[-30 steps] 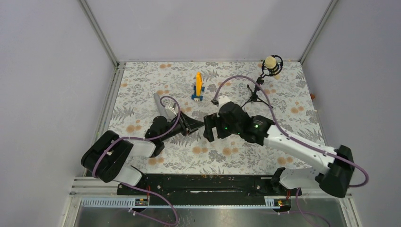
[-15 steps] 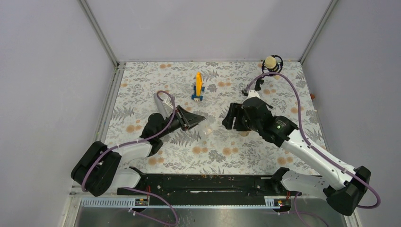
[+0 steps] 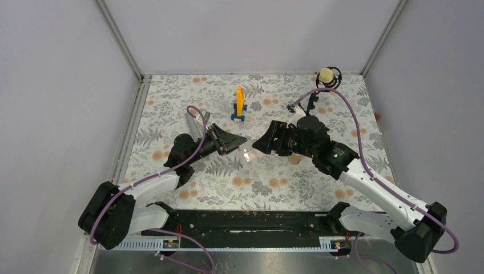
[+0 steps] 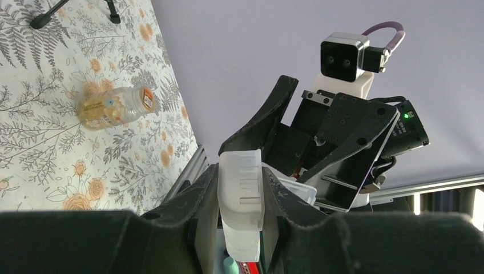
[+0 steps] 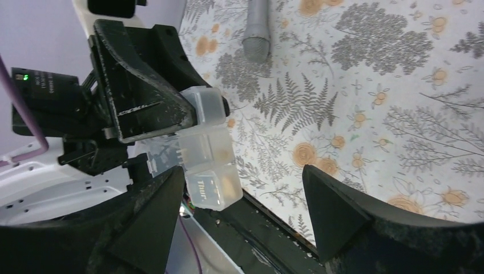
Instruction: Sort the pills into containers
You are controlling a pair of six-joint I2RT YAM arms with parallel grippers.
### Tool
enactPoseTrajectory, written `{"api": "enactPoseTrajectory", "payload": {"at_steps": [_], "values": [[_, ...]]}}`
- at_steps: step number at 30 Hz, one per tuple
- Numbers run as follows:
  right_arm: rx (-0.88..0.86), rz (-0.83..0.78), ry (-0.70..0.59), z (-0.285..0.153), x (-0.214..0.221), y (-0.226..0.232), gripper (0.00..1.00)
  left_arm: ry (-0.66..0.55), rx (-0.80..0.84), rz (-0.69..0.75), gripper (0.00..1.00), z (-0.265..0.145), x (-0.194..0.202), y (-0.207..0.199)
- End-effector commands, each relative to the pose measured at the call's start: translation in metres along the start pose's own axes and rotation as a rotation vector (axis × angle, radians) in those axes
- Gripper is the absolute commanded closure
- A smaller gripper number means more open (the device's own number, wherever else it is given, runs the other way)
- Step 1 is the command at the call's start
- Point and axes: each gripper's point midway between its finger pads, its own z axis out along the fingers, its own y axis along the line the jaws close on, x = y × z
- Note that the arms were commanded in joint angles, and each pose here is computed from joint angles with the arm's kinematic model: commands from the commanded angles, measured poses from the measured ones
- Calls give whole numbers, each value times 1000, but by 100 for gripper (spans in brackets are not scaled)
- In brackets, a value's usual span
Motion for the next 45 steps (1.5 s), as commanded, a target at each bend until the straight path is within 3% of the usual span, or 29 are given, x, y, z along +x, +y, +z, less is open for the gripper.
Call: {"api": "enactPoseTrajectory", "payload": {"at_steps": [1,8,13,25,32,41,43,45], "values": [[-159,46,-19,-2,-7,28,16,23,97,27,100,2,-2,-37],[-217,67,40,5,1,36,17,31,114,14,100,0,-1,-44],[-319,101,62,10,0,53,23,36,127,7,100,-2,1,-50],[-465,179,133,16,7,70,42,35,142,15,100,-5,0,-63],[-482,188,160,17,11,70,49,35,142,16,100,-5,0,-65],[-485,189,171,19,13,70,67,35,143,18,100,-5,-1,-66],[-484,188,172,19,14,69,67,36,143,19,100,-5,0,-66],[-481,188,168,18,13,68,56,35,142,19,100,-5,-1,-66]]}}
